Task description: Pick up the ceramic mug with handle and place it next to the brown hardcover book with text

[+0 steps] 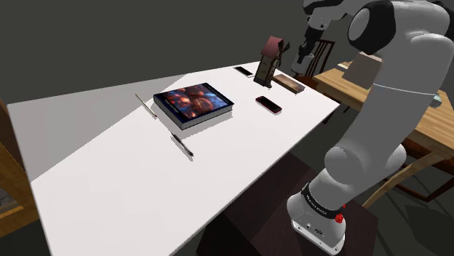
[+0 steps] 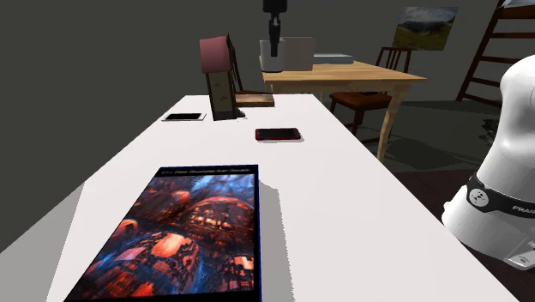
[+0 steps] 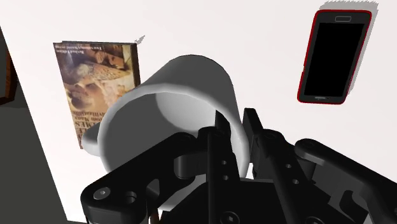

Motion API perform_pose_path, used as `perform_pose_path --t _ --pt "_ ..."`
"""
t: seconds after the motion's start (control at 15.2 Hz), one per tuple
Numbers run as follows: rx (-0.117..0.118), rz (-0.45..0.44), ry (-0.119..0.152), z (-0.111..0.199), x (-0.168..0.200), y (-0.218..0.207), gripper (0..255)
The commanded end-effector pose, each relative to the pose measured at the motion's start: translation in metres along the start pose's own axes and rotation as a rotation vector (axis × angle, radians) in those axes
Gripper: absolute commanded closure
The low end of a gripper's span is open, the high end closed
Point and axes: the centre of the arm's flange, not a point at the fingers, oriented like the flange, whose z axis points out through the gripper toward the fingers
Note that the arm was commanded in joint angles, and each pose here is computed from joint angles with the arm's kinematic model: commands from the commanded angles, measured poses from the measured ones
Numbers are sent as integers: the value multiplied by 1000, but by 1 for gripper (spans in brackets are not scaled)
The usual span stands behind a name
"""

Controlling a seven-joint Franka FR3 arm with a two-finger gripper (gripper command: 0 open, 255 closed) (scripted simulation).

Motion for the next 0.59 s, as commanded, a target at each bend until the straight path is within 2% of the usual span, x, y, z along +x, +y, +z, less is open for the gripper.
perform_pose_path --t 0.0,0.07,0.53 --pt "0 -2 1 1 -1 27 255" --pt "0 -2 1 2 -1 40 255" --pt "0 -2 1 39 -1 37 255"
